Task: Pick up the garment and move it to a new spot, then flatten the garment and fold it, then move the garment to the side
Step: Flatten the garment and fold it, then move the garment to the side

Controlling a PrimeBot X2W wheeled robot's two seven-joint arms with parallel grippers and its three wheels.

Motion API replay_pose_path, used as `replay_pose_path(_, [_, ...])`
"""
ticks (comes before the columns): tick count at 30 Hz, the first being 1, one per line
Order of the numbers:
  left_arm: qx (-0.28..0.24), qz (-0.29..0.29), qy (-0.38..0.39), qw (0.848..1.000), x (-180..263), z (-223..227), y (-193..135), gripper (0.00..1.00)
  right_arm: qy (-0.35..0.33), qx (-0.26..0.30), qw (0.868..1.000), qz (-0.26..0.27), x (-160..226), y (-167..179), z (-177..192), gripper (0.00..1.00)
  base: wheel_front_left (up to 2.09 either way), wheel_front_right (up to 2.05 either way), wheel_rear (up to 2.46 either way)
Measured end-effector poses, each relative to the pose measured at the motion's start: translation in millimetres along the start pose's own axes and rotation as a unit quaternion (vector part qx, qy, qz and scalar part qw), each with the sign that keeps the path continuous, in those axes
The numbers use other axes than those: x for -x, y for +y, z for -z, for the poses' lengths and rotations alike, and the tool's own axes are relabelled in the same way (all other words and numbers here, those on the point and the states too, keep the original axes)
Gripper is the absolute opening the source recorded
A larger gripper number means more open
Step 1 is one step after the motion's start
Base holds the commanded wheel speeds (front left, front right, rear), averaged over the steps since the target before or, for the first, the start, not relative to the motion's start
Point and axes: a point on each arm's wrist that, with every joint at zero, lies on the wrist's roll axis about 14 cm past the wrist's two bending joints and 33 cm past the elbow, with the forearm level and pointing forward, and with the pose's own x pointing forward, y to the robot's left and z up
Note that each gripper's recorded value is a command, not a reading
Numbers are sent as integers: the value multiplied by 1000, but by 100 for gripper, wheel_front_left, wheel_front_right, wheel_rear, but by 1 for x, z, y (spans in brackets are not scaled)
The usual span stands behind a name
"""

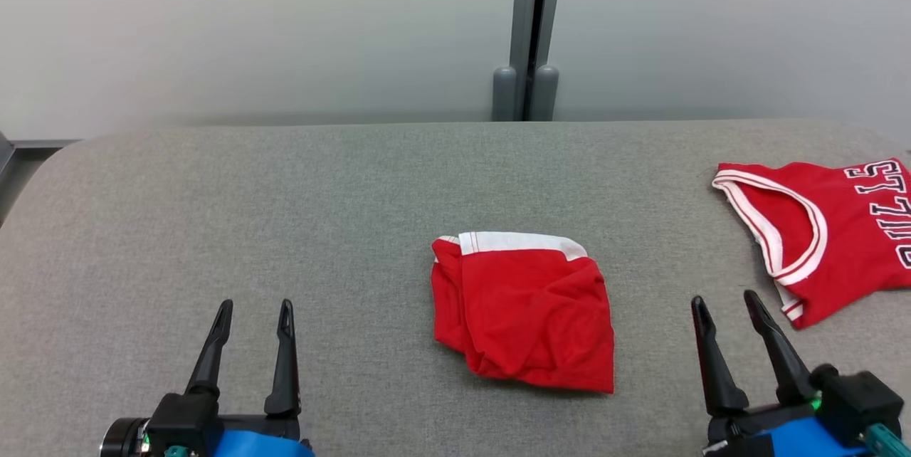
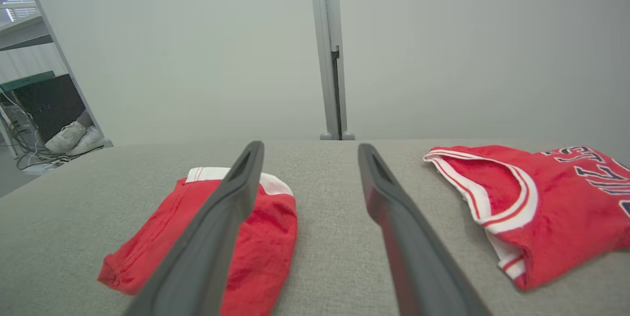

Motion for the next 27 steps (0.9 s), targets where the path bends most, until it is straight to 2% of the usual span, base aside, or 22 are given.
replay_pose_path(12, [-22, -7, 10, 1000, 7, 5, 5, 100, -9, 10, 998, 63, 38, -26, -8, 100, 0, 0, 0])
replay_pose_path(27, [-28, -18, 4, 999, 9, 1, 13, 100, -7, 2, 997, 73, 43, -30, -6, 100, 0, 0, 0])
